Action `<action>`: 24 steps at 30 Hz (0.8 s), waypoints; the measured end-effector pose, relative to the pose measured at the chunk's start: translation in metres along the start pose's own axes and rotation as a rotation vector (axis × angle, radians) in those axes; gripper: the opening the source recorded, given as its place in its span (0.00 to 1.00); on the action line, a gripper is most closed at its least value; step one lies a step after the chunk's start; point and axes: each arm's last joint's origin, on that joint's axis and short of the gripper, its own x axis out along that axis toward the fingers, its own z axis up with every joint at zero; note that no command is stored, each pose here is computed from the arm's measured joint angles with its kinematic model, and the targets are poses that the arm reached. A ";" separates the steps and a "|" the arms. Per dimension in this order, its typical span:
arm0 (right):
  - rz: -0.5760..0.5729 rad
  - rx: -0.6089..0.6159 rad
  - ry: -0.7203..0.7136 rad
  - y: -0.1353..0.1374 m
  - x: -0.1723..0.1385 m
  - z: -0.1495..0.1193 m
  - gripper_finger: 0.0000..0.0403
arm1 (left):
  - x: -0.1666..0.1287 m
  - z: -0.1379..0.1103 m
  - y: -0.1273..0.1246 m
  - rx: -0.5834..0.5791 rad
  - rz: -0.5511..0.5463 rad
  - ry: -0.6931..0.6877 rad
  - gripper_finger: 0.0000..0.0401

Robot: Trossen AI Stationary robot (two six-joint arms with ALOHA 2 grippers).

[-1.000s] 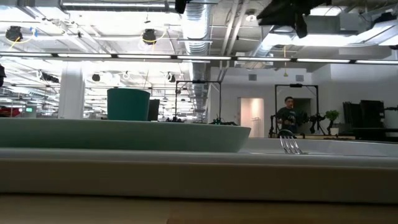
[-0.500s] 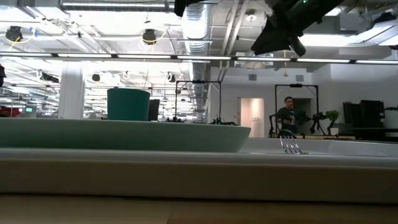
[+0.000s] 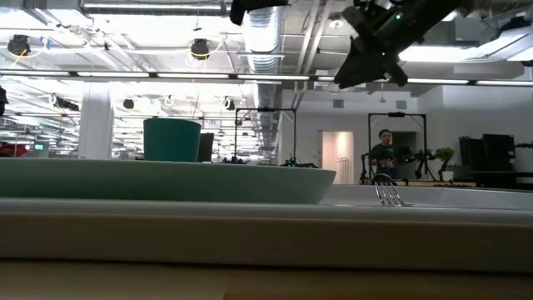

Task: Pick and place plate/cup/fork/spoon on tray
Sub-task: Put the orange spoon on the gray tray to the right of the orange fork

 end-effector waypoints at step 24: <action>-0.035 0.088 0.079 -0.019 0.042 -0.001 0.49 | -0.001 -0.011 0.005 0.072 0.092 0.102 0.57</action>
